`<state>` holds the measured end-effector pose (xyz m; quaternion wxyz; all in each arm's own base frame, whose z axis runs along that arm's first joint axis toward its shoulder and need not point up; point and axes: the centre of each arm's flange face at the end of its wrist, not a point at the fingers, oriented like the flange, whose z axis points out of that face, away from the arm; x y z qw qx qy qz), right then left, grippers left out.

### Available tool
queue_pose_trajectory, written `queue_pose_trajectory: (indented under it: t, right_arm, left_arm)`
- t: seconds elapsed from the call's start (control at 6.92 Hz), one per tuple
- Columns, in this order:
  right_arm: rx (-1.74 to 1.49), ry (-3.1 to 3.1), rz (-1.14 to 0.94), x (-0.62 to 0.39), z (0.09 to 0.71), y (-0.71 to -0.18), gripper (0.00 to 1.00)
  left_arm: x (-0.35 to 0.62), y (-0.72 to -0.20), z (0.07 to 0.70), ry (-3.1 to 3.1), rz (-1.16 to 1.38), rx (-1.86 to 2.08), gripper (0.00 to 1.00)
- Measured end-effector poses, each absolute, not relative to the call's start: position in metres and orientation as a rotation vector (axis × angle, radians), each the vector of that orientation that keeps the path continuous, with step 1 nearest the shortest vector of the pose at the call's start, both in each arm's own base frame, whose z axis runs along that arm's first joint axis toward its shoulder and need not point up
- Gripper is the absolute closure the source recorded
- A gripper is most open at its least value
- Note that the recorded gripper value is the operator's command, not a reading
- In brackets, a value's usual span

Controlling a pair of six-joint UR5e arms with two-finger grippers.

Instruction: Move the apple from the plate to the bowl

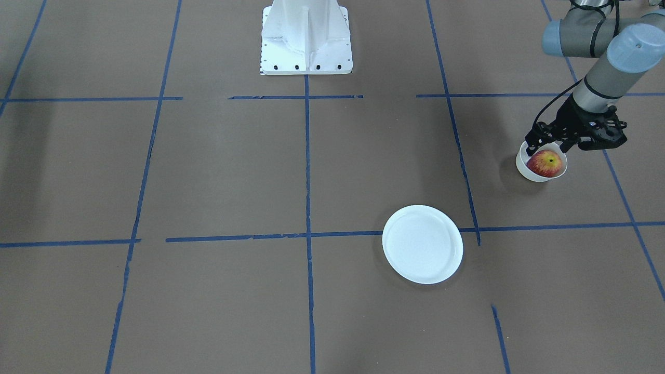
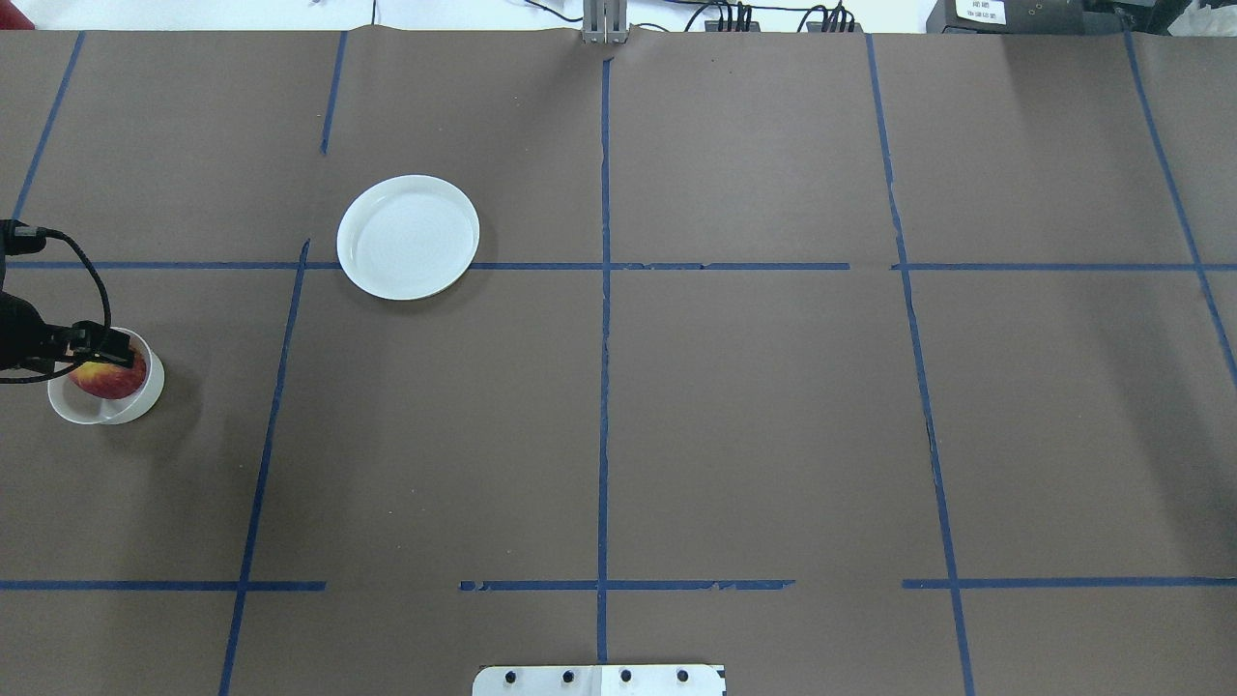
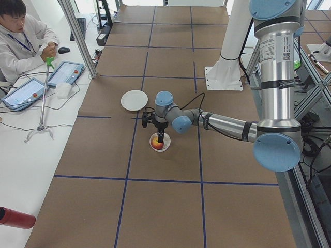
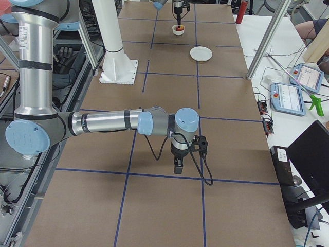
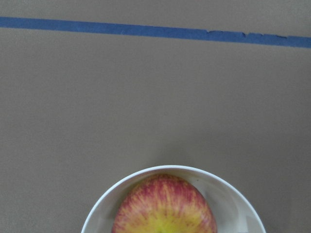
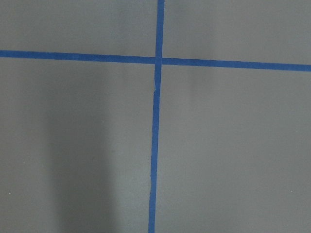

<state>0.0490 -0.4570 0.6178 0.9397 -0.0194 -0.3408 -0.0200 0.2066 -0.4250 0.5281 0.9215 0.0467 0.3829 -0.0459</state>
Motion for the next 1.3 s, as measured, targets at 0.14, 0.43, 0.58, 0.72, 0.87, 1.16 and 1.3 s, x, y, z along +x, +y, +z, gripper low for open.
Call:
queue_pose_trajectory:
  t: [0.14,0.43,0.58,0.72,0.87,1.16,1.3]
  right_arm:
    - [-0.040,-0.696,-0.041,0.049,0.618,-0.457,0.00]
    - [-0.040,-0.696,-0.041,0.049,0.618,-0.457,0.00]
    - [-0.039,-0.696,-0.041,0.049,0.618,-0.457,0.00]
    - [-0.039,-0.696,-0.041,0.049,0.618,-0.457,0.00]
    - [-0.039,-0.696,-0.041,0.049,0.618,-0.457,0.00]
    - [-0.039,-0.696,-0.041,0.049,0.618,-0.457,0.00]
    - [-0.039,-0.696,-0.041,0.049,0.618,-0.457,0.00]
  left_arm:
    - [0.175,-0.428,0.514,0.769,-0.060,0.128,0.06]
    - [0.080,-0.432,0.534,0.767,0.000,0.177,0.06]
    - [0.026,-0.426,0.555,0.770,0.013,0.199,0.05]
    - [-0.026,-0.417,0.576,0.750,0.021,0.210,0.01]
    - [-0.071,-0.414,0.590,0.726,0.033,0.198,0.01]
    - [-0.104,-0.427,0.604,0.757,-0.009,0.122,0.00]
    - [-0.105,-0.430,0.612,0.792,-0.037,0.092,0.00]
